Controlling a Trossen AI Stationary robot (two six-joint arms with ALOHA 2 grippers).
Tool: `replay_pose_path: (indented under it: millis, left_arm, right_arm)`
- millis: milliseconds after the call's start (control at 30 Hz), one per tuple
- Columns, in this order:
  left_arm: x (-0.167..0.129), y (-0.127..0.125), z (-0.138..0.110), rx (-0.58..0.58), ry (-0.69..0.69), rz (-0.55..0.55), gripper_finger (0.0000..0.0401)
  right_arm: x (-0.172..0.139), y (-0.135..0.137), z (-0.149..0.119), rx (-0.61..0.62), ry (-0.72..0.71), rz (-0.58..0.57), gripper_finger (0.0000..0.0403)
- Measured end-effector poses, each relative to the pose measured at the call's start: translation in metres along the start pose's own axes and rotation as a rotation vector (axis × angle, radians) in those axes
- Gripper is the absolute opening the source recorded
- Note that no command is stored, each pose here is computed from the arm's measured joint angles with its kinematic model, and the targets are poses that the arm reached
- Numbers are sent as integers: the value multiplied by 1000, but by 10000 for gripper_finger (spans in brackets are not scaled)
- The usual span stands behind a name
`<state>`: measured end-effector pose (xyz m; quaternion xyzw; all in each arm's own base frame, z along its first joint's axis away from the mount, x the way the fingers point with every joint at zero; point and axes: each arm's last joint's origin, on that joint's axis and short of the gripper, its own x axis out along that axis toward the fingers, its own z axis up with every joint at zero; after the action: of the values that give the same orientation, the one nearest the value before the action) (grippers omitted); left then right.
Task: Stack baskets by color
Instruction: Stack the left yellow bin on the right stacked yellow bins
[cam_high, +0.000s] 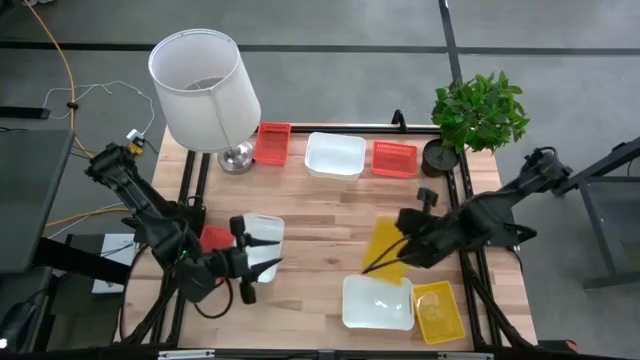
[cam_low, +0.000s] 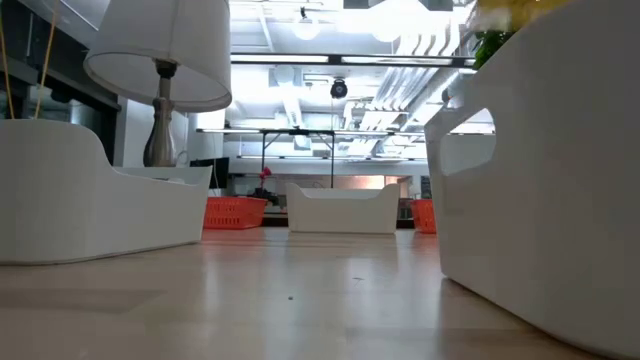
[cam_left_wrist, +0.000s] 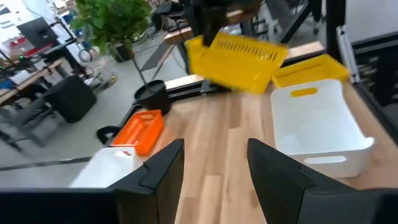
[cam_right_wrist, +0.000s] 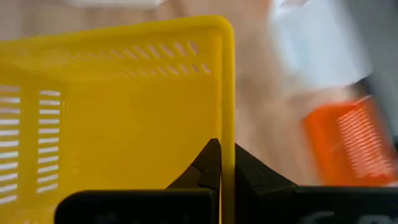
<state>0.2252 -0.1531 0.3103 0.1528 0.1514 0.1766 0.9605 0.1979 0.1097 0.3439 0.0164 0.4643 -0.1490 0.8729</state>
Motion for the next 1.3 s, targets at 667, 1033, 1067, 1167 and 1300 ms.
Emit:
replay_pose_path:
  millis: [667, 1033, 1067, 1167, 1300]
  left_arm:
    - [10, -33, -34, -92, 36, -210, 161]
    - [14, -40, -36, -98, 25, -205, 161]
    - [14, -40, -35, -103, 21, -205, 161]
    - [14, -40, -34, -112, 15, -206, 161]
    - [14, -40, -34, -114, 14, -206, 161]
  right_arm:
    - [-8, 56, -98, -30, 604, 327, 0]
    - [20, 84, -113, -320, 594, 303, 0]
    - [22, 86, -114, -341, 585, 297, 0]
    - [25, 87, -113, -378, 536, 265, 0]
    - [26, 89, -112, -377, 495, 261, 0]
